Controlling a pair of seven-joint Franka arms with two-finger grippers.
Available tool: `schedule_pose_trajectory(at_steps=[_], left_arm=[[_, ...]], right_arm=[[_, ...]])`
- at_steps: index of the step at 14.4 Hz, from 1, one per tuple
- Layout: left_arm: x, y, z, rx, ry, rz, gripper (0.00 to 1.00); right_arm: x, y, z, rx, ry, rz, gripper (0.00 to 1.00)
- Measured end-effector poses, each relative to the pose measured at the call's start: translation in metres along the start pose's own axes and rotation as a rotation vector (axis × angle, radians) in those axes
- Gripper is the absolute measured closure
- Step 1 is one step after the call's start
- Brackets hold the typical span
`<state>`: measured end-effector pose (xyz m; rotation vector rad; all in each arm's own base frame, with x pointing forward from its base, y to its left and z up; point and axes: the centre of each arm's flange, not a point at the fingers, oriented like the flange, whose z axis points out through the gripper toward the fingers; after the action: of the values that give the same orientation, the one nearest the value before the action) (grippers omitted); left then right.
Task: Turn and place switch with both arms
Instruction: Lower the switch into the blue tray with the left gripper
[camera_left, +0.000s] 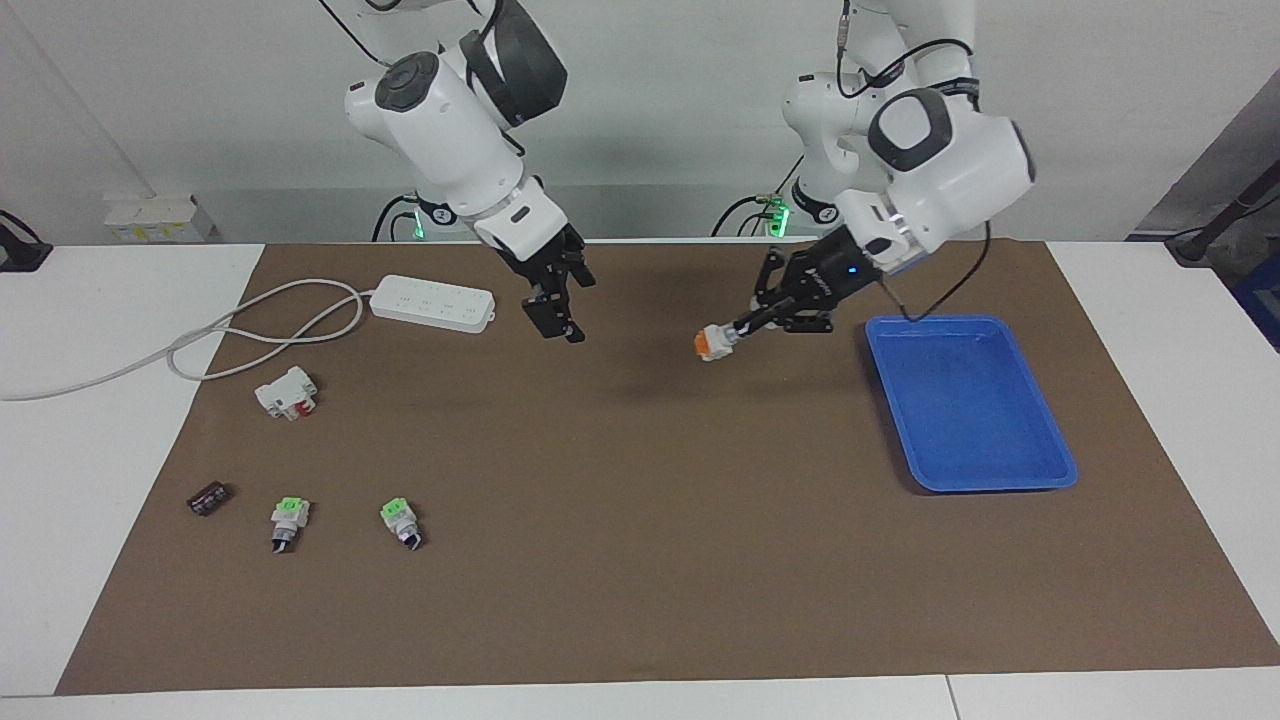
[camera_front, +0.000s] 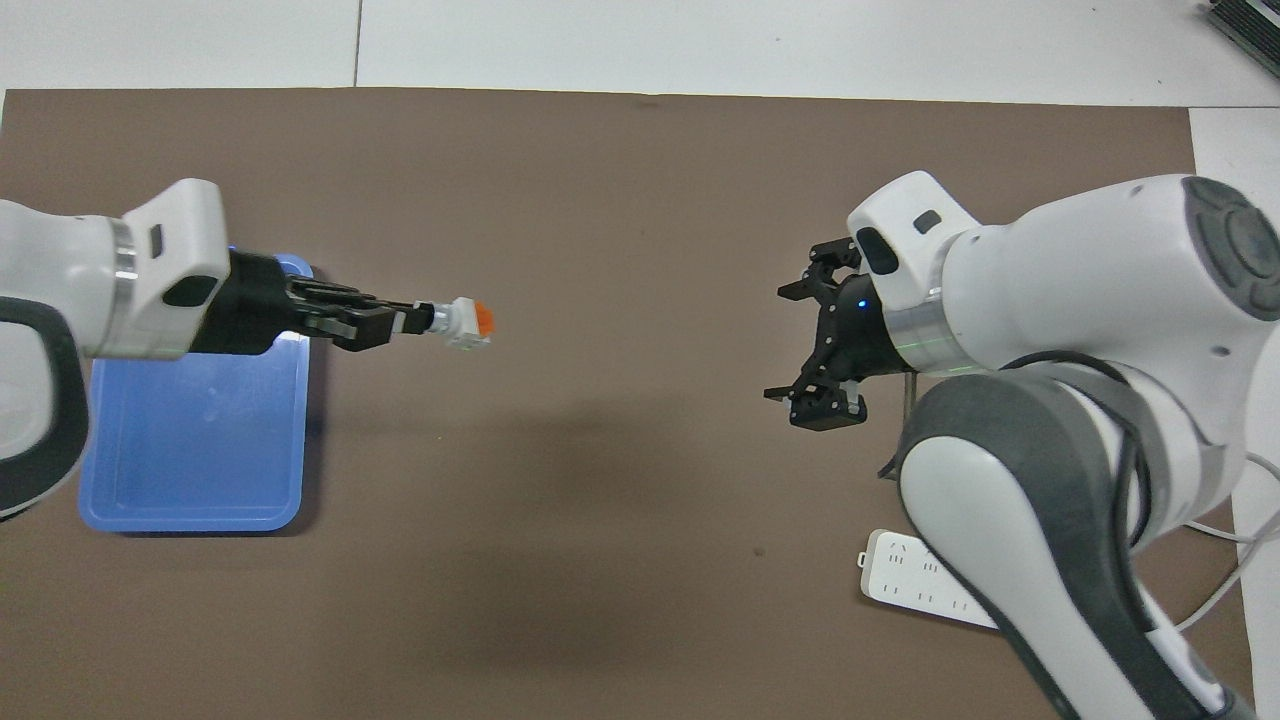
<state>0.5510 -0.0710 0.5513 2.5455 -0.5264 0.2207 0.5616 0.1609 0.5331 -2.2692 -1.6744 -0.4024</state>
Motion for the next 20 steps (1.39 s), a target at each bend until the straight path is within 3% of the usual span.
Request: schedule_pose_trajectory(at_steps=[4,8,11,16,20], left_arm=[[-0.03,-0.074,-0.039,0.229,-0.08,-0.052,0.9],[-0.049,-0.107,-0.057,0.396,-0.168,-0.069,0.9],[-0.059,-0.118,-0.045,0.422,-0.193,-0.122,0.9],[-0.085,-0.155,0.008,0.443,-0.17,-0.159,0.9],[-0.102,-0.175,0.044,0.457,-0.151,-0.189,0.9]], right_arm=[[-0.041,0.023,-0.021,-0.018,-0.025,0.212,0.0],[-0.037,0.027,-0.051,-0.148,-0.124,0.46,0.0],[-0.027,0.017,-0.068,-0.212,-0.13,0.709,0.0],[-0.029,0.018,-0.088,-0.343,-0.139,0.971,0.0],[-0.034,0.017,-0.088,-0.368,-0.158,1.154,0.0]])
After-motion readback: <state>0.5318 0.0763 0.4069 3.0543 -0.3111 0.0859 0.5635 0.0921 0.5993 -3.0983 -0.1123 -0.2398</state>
